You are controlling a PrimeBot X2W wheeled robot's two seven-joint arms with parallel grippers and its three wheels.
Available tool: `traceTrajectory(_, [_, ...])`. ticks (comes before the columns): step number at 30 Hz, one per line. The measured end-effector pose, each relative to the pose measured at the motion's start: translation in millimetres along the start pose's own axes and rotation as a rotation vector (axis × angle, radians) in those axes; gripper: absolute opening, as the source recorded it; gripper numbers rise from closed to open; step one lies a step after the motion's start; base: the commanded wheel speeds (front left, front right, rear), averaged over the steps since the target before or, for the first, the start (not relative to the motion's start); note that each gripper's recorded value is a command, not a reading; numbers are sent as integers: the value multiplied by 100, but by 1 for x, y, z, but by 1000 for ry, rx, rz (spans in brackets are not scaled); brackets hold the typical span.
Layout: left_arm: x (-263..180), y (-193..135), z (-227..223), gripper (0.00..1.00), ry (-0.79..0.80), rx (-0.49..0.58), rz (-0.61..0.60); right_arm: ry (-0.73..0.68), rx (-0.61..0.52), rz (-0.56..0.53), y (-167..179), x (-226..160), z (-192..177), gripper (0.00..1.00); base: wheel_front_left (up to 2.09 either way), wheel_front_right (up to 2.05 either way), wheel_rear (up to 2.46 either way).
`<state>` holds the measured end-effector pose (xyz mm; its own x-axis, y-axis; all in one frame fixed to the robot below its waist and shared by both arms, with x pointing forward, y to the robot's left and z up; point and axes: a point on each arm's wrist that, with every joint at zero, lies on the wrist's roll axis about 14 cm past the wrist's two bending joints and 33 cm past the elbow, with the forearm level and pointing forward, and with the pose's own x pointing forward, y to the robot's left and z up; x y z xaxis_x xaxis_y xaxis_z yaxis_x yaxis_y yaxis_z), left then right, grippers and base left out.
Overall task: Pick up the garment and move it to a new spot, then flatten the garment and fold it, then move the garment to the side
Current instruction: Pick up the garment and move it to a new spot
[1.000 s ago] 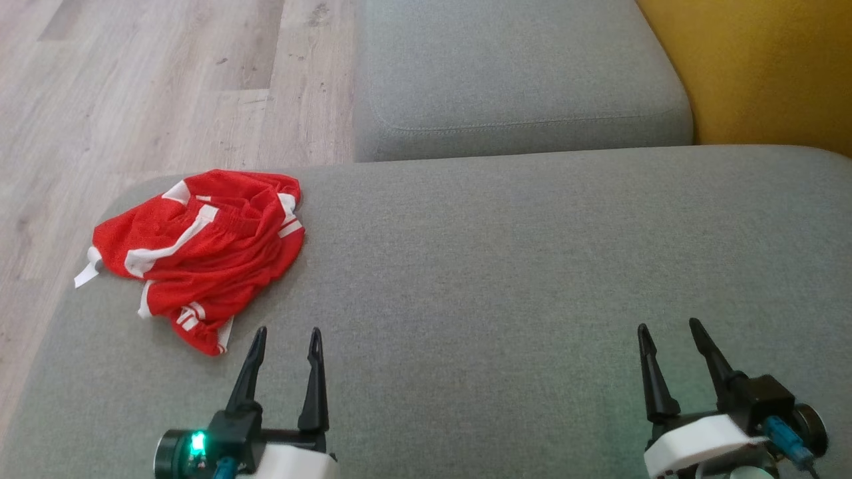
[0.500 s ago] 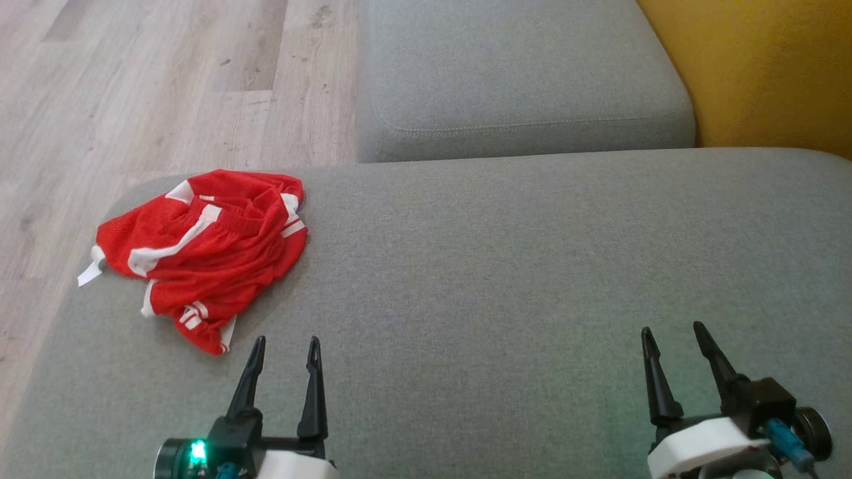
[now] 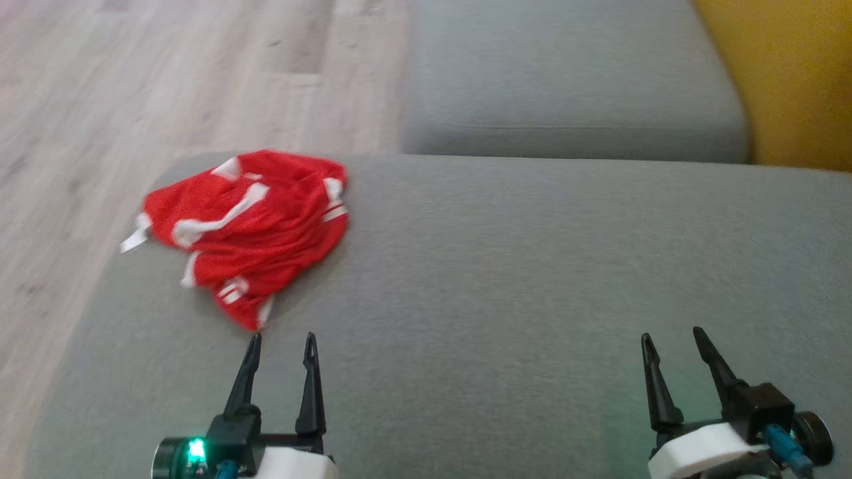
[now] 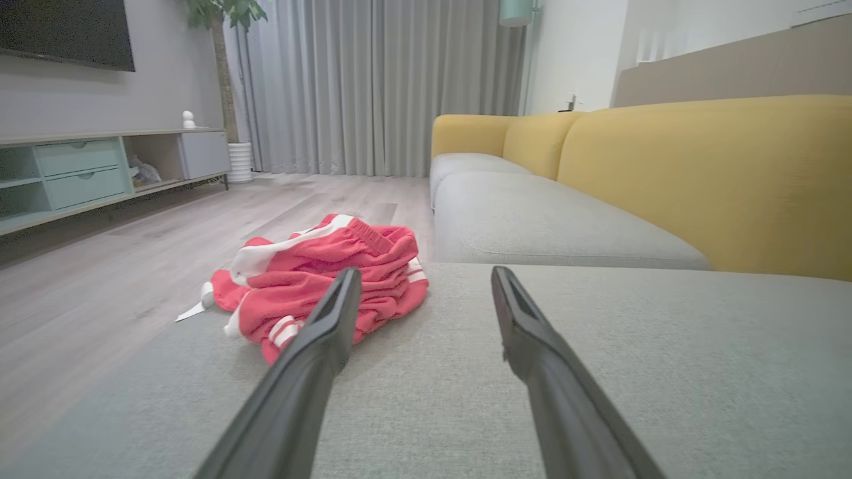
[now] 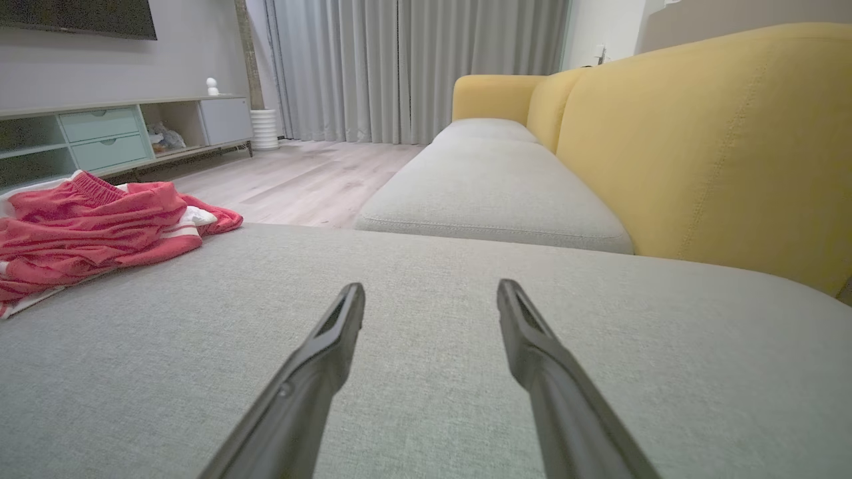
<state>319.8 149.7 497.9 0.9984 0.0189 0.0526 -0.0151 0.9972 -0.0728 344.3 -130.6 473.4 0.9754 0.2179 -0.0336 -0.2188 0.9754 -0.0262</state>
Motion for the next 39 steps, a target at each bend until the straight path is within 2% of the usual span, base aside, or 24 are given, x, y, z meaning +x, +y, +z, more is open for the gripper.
traceTrajectory(8, [-21,52,11,100,-35,1,181,5,-7,151,44,32,2,100,0,0,0])
traceTrajectory(16, [-60,119,27,100,-80,29,433,26,-5,325,101,60,-3,100,0,0,0])
traceTrajectory(22, [-66,139,40,100,-100,69,508,33,-2,366,116,82,-9,100,0,0,0])
traceTrajectory(27, [-38,141,79,100,-190,173,456,48,-34,364,113,95,-20,100,0,0,0])
traceTrajectory(32, [34,136,135,100,-332,254,326,13,-58,352,104,123,-19,100,0,0,0])
traceTrajectory(35, [80,129,135,100,-313,274,237,8,-85,320,83,140,-25,100,0,0,0])
traceTrajectory(39, [141,117,104,100,-199,294,111,21,-110,282,57,155,-39,100,0,0,0])
